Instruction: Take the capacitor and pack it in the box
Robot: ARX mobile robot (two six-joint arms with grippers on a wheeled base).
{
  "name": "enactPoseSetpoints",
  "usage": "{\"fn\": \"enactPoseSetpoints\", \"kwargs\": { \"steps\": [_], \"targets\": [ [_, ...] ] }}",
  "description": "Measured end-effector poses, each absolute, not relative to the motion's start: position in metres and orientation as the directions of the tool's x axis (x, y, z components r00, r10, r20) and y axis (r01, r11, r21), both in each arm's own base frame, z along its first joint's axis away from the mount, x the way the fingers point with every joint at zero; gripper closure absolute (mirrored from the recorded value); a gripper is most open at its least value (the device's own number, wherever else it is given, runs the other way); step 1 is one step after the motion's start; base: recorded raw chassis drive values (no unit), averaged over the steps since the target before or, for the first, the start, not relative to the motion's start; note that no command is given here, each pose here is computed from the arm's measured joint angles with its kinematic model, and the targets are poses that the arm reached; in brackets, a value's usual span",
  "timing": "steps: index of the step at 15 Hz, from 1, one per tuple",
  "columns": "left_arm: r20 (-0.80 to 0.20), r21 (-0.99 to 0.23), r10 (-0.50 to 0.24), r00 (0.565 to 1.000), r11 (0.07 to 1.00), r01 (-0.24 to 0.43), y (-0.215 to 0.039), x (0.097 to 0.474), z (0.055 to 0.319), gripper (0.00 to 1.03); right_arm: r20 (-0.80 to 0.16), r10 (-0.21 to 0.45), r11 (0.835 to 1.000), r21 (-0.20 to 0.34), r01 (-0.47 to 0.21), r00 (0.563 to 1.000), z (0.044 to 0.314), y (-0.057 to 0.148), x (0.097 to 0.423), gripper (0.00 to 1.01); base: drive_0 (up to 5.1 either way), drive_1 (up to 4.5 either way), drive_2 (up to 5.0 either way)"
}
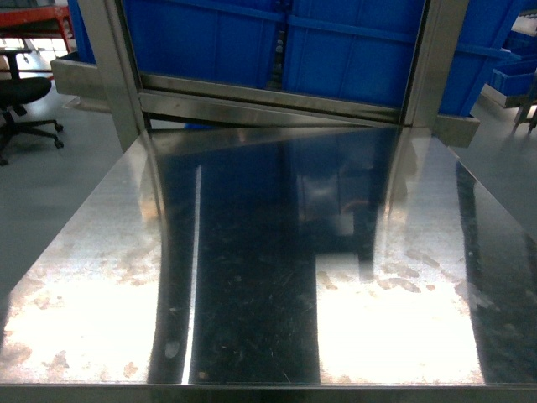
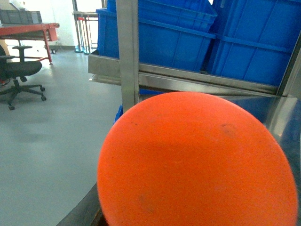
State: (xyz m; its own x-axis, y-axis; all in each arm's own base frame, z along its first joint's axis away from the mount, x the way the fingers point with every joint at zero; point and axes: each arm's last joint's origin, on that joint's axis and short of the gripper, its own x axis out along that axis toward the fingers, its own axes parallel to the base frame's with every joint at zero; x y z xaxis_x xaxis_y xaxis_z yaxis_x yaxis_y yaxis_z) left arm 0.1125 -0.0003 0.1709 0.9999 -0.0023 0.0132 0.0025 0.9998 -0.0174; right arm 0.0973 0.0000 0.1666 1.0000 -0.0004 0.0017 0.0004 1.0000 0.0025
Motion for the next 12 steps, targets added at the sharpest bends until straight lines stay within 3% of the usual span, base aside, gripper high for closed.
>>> {"fn": "enactPoseSetpoints", "kwargs": {
  "steps": [2, 3, 12],
  "targets": [
    [-0.026, -0.017, 0.0, 1.0, 1.0, 0.0, 0.0, 0.098, 0.165, 0.59, 0.002, -0.001, 1.0, 0.002, 0.001, 1.0, 0.167, 0.0, 0.097, 0.03, 0.0, 0.0, 0.0],
    [0.015, -0.017, 0.001, 1.0, 1.0, -0.001, 0.0, 0.097, 0.17, 0.59, 0.002, 0.001, 1.0, 0.002, -0.001, 1.0, 0.167, 0.0, 0.097, 0.03, 0.0, 0.0, 0.0],
    [-0.002, -0.017, -0.002, 1.0, 1.0, 0.002, 0.0, 0.097, 0.167, 0.59, 0.002, 0.0, 1.0, 0.002, 0.0, 1.0, 0.167, 0.0, 0.097, 0.03, 0.0, 0.0, 0.0]
  ]
}}
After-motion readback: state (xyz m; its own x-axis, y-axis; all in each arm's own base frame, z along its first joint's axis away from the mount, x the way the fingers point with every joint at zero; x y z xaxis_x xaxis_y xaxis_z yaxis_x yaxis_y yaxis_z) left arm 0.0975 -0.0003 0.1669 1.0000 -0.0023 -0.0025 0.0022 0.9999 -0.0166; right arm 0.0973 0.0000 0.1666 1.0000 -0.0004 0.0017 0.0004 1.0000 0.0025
